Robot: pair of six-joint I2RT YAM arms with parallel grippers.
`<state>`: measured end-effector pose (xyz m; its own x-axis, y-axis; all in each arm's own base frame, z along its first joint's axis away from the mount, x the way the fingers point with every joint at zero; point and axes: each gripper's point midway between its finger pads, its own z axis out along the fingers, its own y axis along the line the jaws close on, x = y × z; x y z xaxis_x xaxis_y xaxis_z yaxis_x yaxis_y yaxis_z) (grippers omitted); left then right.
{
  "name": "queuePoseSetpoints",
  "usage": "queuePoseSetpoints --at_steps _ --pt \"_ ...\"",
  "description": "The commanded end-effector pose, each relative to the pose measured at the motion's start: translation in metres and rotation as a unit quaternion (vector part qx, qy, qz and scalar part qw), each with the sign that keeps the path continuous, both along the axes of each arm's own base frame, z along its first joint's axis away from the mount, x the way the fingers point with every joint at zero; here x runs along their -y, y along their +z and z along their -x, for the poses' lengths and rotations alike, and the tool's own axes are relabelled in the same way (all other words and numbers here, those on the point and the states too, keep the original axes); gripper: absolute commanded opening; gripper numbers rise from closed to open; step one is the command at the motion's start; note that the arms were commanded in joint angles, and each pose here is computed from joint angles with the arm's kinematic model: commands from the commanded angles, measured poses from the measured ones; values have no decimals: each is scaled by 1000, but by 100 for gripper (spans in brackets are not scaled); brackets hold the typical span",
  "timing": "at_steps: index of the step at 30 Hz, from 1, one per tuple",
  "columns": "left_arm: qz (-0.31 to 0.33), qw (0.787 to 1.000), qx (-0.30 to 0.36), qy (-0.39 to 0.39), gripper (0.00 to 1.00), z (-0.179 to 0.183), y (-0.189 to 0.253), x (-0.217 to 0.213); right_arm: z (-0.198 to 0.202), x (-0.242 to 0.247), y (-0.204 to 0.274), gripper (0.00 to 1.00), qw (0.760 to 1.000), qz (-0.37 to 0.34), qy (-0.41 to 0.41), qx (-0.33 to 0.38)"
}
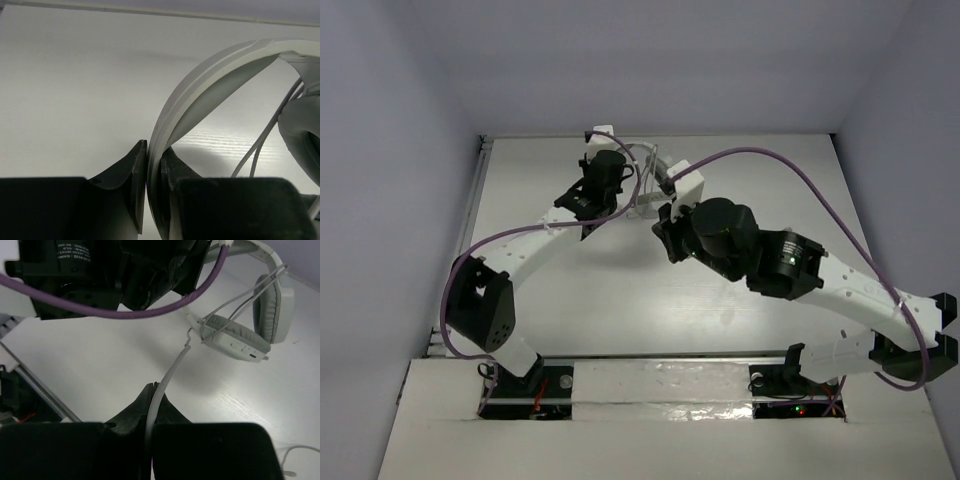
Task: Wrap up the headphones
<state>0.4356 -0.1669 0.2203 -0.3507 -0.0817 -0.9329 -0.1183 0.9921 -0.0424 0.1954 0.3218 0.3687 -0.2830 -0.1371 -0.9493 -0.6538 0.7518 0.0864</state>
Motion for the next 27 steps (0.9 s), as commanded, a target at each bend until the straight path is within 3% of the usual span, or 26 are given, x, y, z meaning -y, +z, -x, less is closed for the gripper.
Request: queuePoseSetpoints --at_steps 1,15,27 --pt "23 998 58 4 0 0 39 14 -21 19 -1 0 994 89 -47 53" --pt "55 990 8 -133 0 74 20 51 -128 88 27 0 959 90 -228 142" --pt "78 977 24 -198 0 113 70 48 -177 122 0 2 943 65 -294 141"
